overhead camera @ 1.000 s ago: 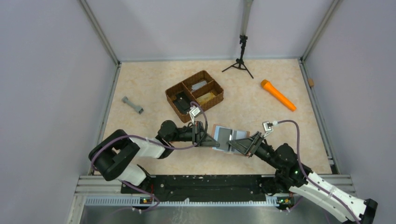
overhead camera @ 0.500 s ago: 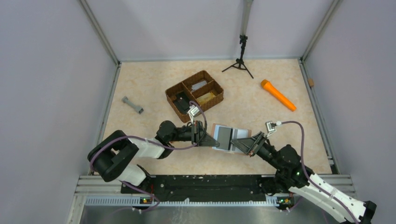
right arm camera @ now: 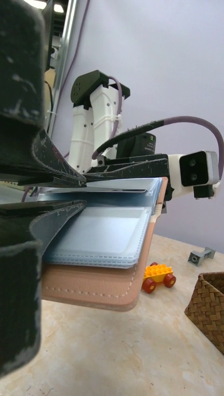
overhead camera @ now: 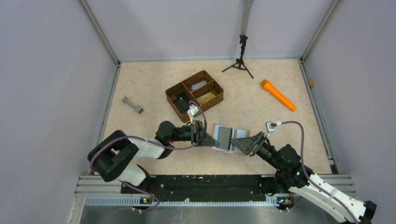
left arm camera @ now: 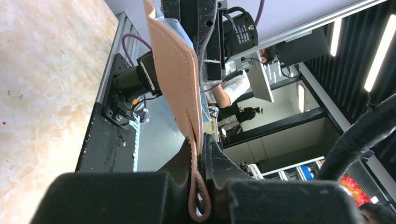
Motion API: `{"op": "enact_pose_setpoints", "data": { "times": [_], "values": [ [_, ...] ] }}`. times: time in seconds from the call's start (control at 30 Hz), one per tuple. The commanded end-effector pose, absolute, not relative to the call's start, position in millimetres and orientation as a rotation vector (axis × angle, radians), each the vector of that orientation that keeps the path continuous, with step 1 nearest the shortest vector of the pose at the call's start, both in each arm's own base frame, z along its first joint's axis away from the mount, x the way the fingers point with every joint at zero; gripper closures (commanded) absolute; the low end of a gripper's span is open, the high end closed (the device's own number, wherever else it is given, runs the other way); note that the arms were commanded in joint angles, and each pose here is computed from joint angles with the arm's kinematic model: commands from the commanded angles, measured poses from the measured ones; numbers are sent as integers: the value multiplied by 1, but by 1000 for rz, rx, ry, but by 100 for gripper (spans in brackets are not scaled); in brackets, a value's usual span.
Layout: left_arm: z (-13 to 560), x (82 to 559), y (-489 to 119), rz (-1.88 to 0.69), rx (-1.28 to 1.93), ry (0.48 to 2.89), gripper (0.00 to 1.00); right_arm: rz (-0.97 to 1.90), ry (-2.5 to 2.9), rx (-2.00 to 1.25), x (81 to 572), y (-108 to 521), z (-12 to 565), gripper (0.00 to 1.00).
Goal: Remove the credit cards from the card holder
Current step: Remove the credit card from the card holder.
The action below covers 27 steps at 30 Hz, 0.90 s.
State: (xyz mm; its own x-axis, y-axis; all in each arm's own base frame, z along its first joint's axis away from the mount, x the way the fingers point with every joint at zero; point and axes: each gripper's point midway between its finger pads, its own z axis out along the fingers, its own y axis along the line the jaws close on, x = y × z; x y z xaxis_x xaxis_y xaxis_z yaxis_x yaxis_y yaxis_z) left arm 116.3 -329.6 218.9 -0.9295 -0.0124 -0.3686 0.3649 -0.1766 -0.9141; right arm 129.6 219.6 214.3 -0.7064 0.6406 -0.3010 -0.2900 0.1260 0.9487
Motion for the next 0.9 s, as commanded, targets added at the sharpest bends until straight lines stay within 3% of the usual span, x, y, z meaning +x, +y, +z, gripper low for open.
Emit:
{"op": "enact_pose_setpoints", "data": {
  "times": [0.0,0.27,0.37,0.53,0.7,0.8,0.87],
  "values": [
    [242,110,-325,-2217,494,1683,100,1704,1646,312,129,221,228,85],
    [236,112,-328,-2207,493,1719,100,1725,1632,302,128,223,234,88],
    [235,112,-328,-2206,498,1723,100,1741,1637,286,126,226,235,99],
    [235,111,-329,-2195,511,1732,100,1737,1639,280,127,228,236,100],
    [233,111,-328,-2176,514,1739,89,1743,1649,252,123,229,236,100],
    [237,110,-326,-2172,515,1714,74,1729,1662,266,124,227,232,100],
    [240,109,-324,-2168,520,1700,70,1725,1670,276,123,226,229,100]
  ]
}}
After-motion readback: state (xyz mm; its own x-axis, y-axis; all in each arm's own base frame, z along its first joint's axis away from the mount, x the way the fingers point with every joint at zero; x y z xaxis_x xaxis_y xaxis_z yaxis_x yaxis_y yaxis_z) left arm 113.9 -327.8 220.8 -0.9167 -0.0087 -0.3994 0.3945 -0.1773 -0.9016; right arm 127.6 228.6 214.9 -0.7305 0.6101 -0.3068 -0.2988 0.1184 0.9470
